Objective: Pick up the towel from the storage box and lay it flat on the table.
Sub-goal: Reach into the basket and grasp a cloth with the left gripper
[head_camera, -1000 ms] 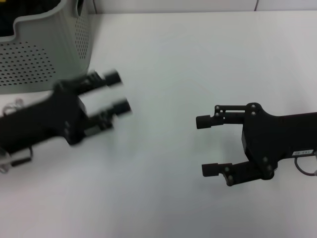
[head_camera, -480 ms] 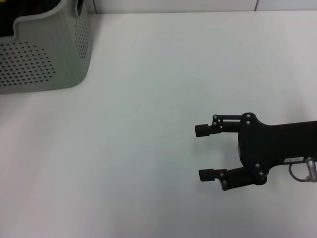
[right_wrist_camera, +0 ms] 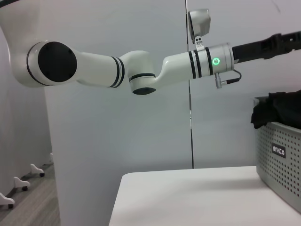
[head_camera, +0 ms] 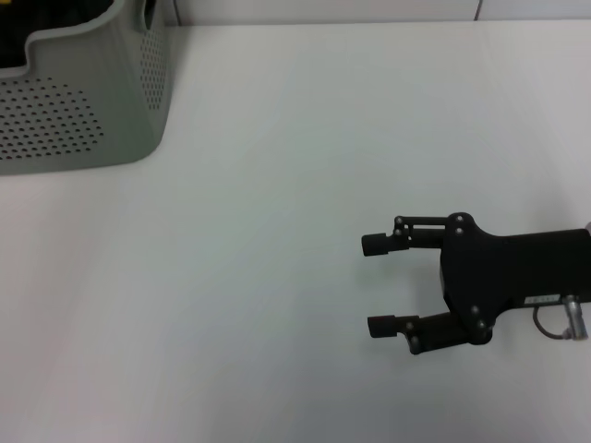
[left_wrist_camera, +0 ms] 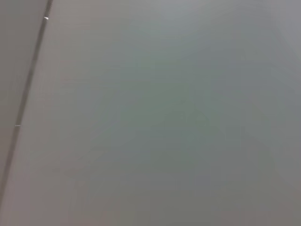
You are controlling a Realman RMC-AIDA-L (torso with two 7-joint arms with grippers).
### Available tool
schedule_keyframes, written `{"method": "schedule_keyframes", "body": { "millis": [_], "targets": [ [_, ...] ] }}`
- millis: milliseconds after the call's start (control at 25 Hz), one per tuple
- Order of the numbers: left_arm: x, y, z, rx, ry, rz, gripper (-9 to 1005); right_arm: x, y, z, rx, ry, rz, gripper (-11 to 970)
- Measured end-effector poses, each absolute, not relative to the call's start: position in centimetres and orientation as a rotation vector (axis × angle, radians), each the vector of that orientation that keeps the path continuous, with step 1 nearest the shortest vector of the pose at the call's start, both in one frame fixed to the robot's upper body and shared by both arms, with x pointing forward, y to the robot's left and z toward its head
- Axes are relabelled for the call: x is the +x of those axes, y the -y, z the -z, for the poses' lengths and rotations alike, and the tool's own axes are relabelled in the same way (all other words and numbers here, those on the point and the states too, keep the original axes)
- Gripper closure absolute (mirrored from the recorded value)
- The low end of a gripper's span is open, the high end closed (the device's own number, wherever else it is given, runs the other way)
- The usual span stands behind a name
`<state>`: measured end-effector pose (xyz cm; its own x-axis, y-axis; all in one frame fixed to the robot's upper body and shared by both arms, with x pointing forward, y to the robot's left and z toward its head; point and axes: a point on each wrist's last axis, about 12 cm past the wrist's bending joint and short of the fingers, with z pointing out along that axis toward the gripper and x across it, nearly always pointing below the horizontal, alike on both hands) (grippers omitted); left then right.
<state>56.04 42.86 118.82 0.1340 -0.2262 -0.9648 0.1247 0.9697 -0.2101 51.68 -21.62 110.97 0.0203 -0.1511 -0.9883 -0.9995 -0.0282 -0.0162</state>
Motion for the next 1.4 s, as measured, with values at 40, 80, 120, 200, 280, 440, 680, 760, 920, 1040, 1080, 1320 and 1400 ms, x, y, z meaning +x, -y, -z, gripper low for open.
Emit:
{"method": "schedule_keyframes", "body": {
  "millis": [40,80,120,200,280,440,680,760,920,1040,1080,1320,1400],
  "targets": [
    [56.2,-43.0,-118.6,-0.089,-1.431,0.221,442,51.8,21.5,-111.1,-1.352,-1.292,-1.141,175],
    [56.3,-43.1,-118.4,-0.089,-1.449,0.195,443,51.9,21.4,-111.2,-1.355,-1.290,-1.143,175],
    [56.6,-43.2,-118.2,-0.089,-1.473,0.160,445,52.1,21.3,-111.3,-1.359,-1.288,-1.145,175],
    [57.0,-43.3,-117.8,-0.088,-1.508,0.109,447,52.3,21.1,-111.5,-1.366,-1.286,-1.145,174],
    [57.6,-43.1,-117.6,-0.082,-1.526,0.081,450,52.4,21.0,-111.5,-1.368,-1.287,-1.142,174],
    [59.1,-42.3,-117.2,-0.091,-1.545,0.074,455,52.4,21.0,-111.4,-1.370,-1.293,-1.142,174],
    [61.7,-40.9,-116.3,-0.084,-1.599,0.018,462,52.4,21.0,-111.3,-1.370,-1.301,-1.144,175],
    [61.9,-40.7,-116.2,-0.080,-1.609,0.013,465,52.4,21.0,-111.3,-1.368,-1.302,-1.143,175],
    [62.0,-40.3,-115.9,-0.119,-1.593,0.057,470,52.3,21.3,-111.1,-1.362,-1.306,-1.140,175],
    [62.2,-40.1,-115.7,-0.140,-1.589,0.076,556,52.2,21.3,-111.1,-1.364,-1.305,-1.139,176],
    [62.3,-40.1,-115.6,-0.140,-1.591,0.074,641,52.2,21.3,-111.1,-1.364,-1.305,-1.140,176],
    [62.0,-40.2,-115.5,-0.172,-1.566,0.087,912,52.1,21.4,-111.0,-1.357,-1.308,-1.140,176],
    [61.5,-40.1,-115.5,-0.179,-1.532,0.134,953,52.0,21.5,-110.9,-1.353,-1.311,-1.140,176]
  ]
}}
